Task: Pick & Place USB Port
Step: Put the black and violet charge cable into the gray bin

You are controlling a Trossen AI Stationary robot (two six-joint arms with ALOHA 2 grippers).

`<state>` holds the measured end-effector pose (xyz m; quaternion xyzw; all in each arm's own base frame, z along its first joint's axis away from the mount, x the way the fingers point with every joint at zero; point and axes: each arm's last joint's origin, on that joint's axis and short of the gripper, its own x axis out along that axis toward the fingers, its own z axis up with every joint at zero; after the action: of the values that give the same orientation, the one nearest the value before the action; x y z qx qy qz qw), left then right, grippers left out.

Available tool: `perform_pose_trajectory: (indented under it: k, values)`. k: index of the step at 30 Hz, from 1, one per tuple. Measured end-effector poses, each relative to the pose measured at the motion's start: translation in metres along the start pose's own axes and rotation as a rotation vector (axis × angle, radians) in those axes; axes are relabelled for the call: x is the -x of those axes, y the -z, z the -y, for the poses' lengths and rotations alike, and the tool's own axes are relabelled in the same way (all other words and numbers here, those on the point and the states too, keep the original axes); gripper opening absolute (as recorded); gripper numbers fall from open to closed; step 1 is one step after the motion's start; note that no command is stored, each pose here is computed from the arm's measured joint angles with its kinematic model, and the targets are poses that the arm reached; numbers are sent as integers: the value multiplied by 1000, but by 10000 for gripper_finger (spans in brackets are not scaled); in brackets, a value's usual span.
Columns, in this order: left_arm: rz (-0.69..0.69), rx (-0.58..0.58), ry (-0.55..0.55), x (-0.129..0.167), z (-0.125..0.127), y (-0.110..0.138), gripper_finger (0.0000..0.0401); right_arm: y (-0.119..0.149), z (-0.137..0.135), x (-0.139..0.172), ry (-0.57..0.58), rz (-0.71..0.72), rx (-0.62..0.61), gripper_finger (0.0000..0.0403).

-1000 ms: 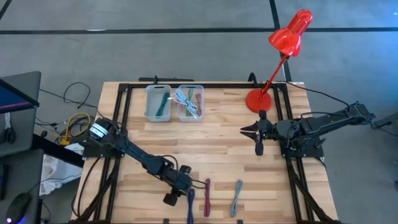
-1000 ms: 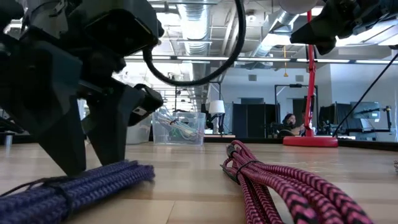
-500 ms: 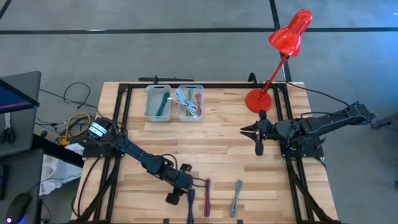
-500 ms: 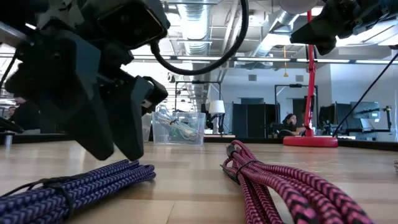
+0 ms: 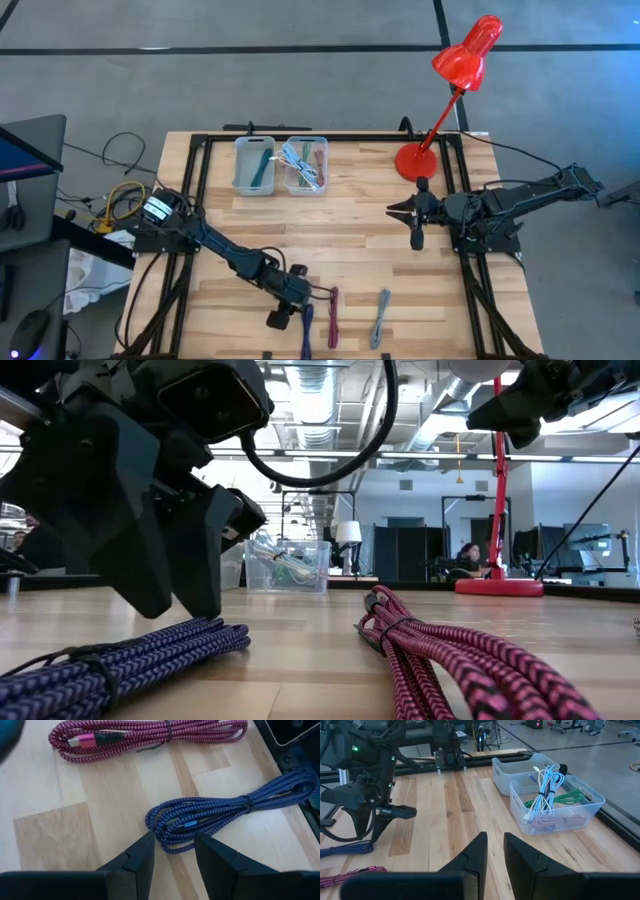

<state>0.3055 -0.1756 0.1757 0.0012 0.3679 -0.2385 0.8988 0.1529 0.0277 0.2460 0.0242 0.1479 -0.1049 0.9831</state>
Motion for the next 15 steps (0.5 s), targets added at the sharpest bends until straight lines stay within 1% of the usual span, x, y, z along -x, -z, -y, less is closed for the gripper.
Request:
perform_pose_trajectory:
  k: [4, 8, 10, 13, 15]
  values:
    - [-11, 2, -3, -5, -1, 3, 139, 0, 0, 0, 0, 0, 0, 58]
    - [-13, 48, 11, -22, -3, 9, 139, 0, 0, 0, 0, 0, 0, 58]
    - [-9, 46, 28, -29, -4, 11, 139, 0, 0, 0, 0, 0, 0, 58]
    - [-1, 42, 32, -30, -6, 10, 134, 0, 0, 0, 0, 0, 0, 58]
    - [9, 46, 31, -26, -9, 8, 122, 0, 0, 0, 0, 0, 0, 58]
